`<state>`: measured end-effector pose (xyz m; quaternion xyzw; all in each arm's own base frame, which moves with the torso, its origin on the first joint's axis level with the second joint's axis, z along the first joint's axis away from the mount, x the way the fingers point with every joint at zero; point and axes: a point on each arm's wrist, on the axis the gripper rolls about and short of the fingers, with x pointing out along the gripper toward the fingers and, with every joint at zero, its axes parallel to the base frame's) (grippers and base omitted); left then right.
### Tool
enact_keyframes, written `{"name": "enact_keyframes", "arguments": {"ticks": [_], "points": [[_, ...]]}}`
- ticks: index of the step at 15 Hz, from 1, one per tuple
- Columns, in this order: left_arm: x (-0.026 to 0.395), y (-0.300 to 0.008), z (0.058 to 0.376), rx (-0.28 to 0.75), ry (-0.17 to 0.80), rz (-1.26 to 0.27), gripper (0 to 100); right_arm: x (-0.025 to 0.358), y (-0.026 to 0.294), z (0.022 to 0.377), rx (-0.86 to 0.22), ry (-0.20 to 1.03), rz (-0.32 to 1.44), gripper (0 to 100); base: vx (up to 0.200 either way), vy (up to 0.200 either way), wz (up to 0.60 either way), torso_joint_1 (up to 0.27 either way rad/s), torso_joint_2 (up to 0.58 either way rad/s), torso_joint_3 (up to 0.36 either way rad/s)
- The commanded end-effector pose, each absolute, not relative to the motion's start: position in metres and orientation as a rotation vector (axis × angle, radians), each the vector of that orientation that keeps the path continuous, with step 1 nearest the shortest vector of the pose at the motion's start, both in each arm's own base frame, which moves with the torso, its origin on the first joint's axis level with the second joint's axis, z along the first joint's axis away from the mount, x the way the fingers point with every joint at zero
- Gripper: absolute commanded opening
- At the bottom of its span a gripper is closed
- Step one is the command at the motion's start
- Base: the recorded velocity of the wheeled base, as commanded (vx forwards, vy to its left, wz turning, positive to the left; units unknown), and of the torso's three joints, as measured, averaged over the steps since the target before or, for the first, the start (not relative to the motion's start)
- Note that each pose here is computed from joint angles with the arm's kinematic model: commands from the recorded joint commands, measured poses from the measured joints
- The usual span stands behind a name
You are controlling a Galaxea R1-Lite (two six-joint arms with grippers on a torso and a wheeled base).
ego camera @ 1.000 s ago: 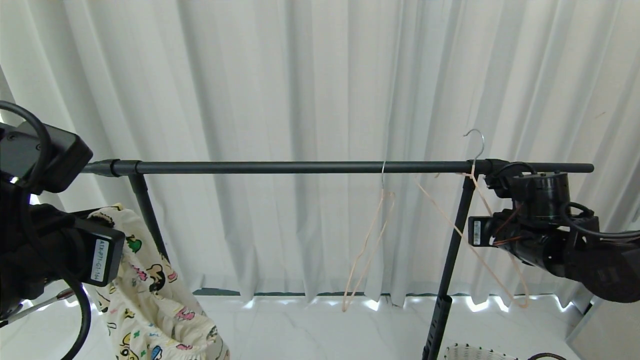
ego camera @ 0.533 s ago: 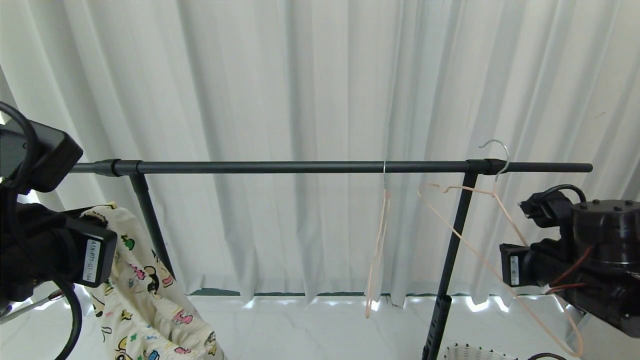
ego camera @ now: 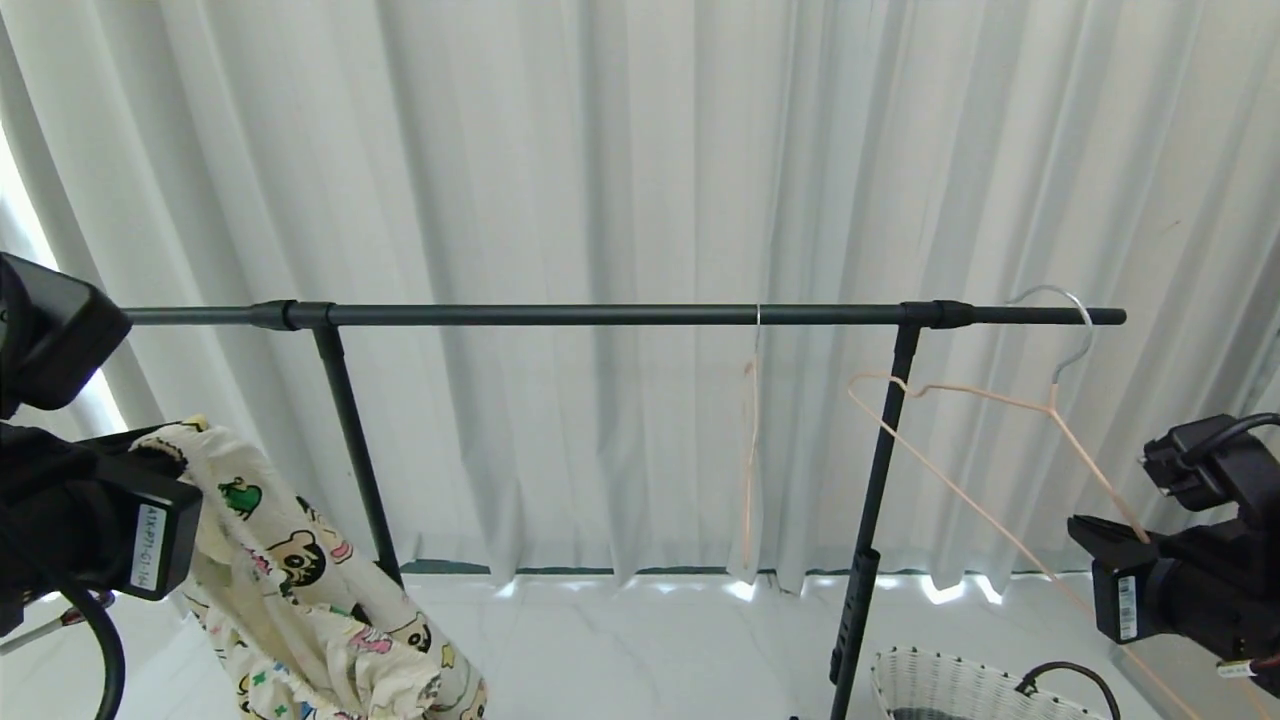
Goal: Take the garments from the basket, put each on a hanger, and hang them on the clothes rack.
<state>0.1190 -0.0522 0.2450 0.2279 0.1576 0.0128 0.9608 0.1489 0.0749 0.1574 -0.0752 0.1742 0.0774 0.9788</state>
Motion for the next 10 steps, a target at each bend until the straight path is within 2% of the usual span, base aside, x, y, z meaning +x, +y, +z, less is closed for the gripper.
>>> {"name": "enact_keyframes", "arguments": {"ticks": [1, 10], "points": [[0.116, -0.051, 0.246, 0.457, 0.310, 0.028, 0, 0.141, 0.070, 0.162, -0.143, 0.317, 0.159, 0, -0.200, 0.000, 0.00, 0.002, 0.00, 0.002], [0.115, -0.050, 0.237, 0.473, 0.337, 0.022, 0, 0.133, 0.080, 0.165, -0.166, 0.293, 0.244, 0, -0.200, 0.000, 0.00, 0.001, 0.00, 0.003]]}}
